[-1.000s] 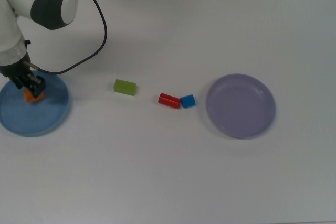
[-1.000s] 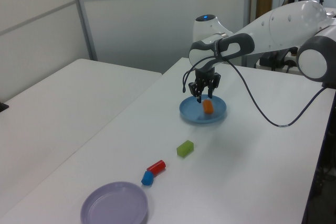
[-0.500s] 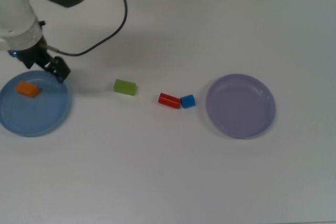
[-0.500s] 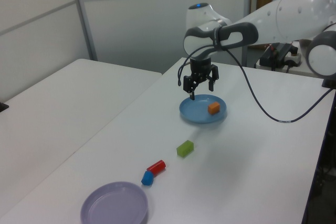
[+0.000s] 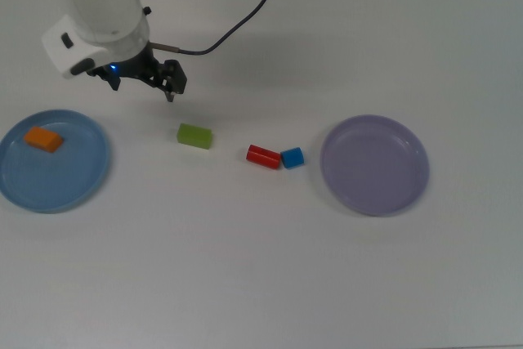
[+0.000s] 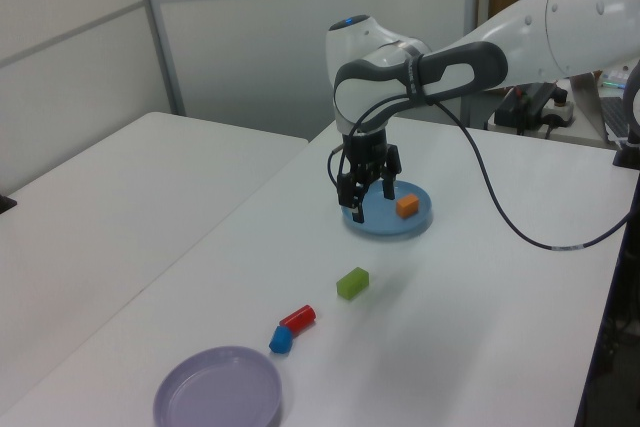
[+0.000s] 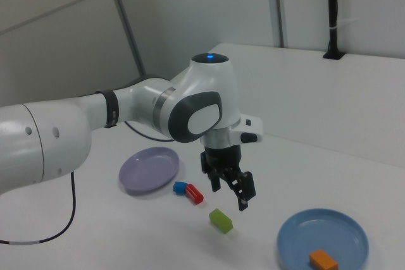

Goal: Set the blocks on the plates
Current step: 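Move the gripper to the green block and grasp it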

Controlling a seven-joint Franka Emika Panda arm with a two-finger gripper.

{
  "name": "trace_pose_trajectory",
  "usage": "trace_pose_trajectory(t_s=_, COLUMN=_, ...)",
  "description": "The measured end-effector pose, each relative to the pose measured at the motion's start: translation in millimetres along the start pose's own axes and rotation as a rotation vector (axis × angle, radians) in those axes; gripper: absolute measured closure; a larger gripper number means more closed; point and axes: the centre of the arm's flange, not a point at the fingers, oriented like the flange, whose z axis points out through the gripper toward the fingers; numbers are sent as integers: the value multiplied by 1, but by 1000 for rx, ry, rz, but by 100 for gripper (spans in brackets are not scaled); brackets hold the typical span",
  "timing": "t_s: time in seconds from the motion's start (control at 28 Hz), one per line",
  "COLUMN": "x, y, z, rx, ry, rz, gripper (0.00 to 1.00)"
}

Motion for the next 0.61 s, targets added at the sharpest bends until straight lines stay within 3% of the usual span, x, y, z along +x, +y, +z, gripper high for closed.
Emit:
trace_pose_trajectory(t_s=0.11, x=-1, y=-1, z=2, rx=0, ry=-4, rz=-112, gripper=0)
trace_pose_trajectory(t_s=0.21, x=0, y=0, z=4, rx=1, ry=-7, rz=-162, gripper=0)
trace_pose_trajectory(t_s=0.61, x=8, y=-26, z=60, rx=-4, ry=21, rz=-171, gripper=0)
